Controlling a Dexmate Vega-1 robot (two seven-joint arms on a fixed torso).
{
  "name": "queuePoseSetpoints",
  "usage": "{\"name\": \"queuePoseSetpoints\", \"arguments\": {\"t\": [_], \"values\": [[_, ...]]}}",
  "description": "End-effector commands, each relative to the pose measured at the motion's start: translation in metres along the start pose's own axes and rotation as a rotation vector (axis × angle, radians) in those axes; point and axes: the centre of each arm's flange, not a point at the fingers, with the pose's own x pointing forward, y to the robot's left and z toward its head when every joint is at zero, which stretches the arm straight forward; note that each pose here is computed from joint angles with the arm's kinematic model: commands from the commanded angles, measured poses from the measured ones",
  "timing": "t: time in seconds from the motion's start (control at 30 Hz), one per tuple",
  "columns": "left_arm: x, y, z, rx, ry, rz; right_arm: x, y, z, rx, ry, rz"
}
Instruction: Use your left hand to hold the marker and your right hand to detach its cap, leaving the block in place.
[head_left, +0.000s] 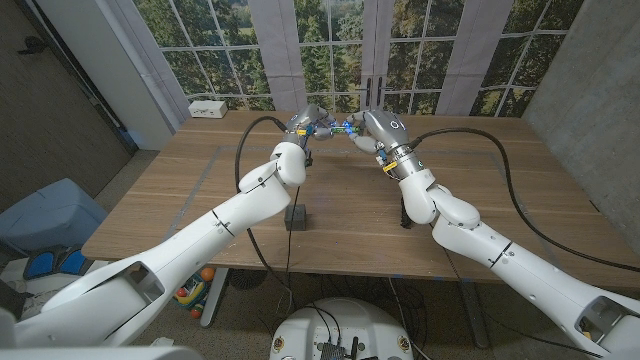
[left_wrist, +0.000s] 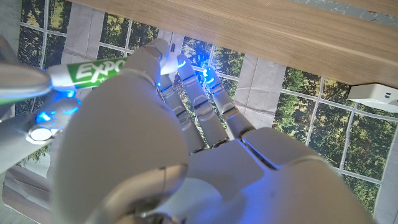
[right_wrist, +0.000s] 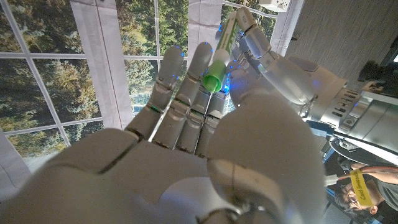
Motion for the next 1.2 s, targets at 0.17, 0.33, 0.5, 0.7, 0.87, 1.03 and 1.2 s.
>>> {"name": "queuePoseSetpoints", "arguments": {"t": [0.17, 0.33, 0.5, 0.7, 0.87, 1.03, 1.2], "values": [[-0.003, 0.004, -0.003, -0.022, 0.003, 0.0, -0.003, -0.006, -0.01, 0.112, -0.037, -0.041], [-0.003, 0.005, -0.004, -0.024, 0.005, 0.008, -0.001, -0.007, -0.017, 0.147, -0.041, -0.027], [-0.003, 0.005, -0.007, -0.023, 0.008, 0.011, -0.002, -0.009, -0.025, 0.16, -0.028, -0.044], [-0.003, 0.004, -0.011, -0.014, -0.001, 0.04, -0.004, -0.011, -0.032, 0.172, -0.012, -0.064], [-0.002, 0.003, -0.014, -0.019, 0.008, 0.068, -0.008, -0.015, -0.039, 0.181, 0.0, -0.098], [-0.001, 0.002, -0.016, -0.01, 0.022, 0.076, -0.012, -0.017, -0.044, 0.184, 0.004, -0.112], [-0.001, 0.001, -0.016, -0.011, 0.025, 0.079, -0.016, -0.021, -0.048, 0.191, 0.002, -0.122]]}}
